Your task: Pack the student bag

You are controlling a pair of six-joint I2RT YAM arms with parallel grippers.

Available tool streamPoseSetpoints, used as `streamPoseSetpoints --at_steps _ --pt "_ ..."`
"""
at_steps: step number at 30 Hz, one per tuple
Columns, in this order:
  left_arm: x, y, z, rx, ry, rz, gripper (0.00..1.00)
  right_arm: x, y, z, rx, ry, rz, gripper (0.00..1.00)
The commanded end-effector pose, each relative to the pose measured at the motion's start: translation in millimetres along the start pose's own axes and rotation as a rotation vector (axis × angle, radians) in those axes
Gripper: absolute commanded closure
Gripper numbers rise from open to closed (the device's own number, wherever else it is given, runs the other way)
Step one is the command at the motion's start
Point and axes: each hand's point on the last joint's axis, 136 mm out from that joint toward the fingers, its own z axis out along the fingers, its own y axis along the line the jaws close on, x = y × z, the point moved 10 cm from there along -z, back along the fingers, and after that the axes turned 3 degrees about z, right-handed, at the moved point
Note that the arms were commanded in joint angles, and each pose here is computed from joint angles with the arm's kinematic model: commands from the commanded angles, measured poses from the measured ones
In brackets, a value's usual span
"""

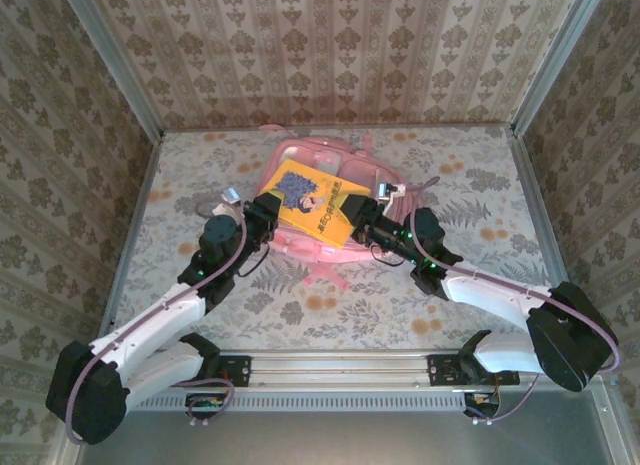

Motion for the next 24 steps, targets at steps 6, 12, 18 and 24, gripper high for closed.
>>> streamPoseSetpoints --at_steps 6,12,18,24 --pt "-11 -6 -12 0.020 -0.101 0.029 1.00 6 26 -14 -0.139 0.016 -0.050 0.33" --pt "-8 -5 -8 0.018 -0.075 0.031 1.00 6 34 -18 -0.157 0.007 -0.060 0.36" --pt "-4 -6 -1 0.039 -0.042 0.044 1.00 5 34 -8 -0.158 0.031 -0.029 0.45" --pt "-1 -5 4 0.051 -0.012 0.037 1.00 4 27 -1 -0.145 0.036 -0.005 0.55"
